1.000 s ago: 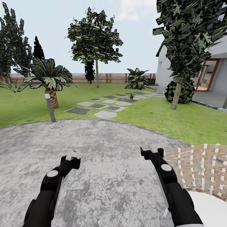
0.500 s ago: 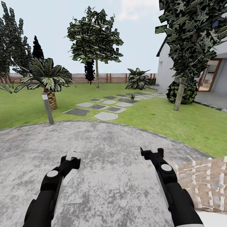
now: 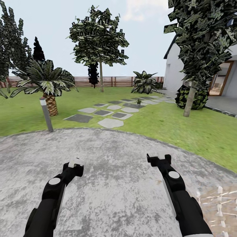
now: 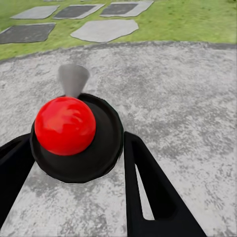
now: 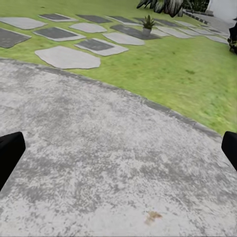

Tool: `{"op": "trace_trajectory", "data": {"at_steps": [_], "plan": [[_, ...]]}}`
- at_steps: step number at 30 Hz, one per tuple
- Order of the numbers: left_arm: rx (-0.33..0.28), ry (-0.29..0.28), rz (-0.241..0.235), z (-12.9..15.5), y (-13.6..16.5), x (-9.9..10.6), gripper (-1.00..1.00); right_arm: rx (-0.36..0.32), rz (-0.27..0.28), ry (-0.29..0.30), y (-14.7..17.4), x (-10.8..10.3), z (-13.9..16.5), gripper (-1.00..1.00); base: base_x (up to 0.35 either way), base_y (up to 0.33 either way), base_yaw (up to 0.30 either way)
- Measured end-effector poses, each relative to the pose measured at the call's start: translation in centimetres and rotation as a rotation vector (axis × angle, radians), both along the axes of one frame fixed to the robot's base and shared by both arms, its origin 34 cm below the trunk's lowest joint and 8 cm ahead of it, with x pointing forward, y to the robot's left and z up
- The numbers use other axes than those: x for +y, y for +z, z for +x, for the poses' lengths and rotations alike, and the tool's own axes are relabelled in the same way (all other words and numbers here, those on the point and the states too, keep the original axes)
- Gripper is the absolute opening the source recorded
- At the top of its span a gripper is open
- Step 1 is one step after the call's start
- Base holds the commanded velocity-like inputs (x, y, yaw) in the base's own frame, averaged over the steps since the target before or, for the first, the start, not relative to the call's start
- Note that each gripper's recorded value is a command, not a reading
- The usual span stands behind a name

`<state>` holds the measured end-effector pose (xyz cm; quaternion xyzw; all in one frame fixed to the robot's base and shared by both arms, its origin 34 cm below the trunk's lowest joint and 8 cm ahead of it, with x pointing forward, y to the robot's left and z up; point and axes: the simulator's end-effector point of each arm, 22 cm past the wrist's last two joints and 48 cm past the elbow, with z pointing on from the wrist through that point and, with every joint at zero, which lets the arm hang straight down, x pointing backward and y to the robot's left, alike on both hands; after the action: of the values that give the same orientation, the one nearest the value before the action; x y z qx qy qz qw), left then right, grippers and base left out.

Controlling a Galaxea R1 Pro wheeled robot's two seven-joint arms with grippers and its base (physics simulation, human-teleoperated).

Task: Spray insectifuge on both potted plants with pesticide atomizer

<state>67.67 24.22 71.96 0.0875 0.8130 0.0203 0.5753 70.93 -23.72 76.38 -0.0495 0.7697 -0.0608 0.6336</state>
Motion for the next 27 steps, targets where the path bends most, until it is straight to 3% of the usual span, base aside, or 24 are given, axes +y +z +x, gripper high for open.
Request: {"op": "trace_trajectory", "data": {"at_steps": [9, 27], "plan": [[-0.001, -0.004, -0.005, 0.01, 0.05, -0.17, -1.00, -0.001, -0.003, -0.004, 0.03, -0.32, 0.00, 1.00, 0.346, 0.040, 0.000], [0.000, -0.004, -0.001, -0.02, -0.03, -0.22, -1.00, 0.002, -0.009, 0.004, -0.07, -0.16, 0.01, 1.00, 0.327, 0.150, 0.000]]}}
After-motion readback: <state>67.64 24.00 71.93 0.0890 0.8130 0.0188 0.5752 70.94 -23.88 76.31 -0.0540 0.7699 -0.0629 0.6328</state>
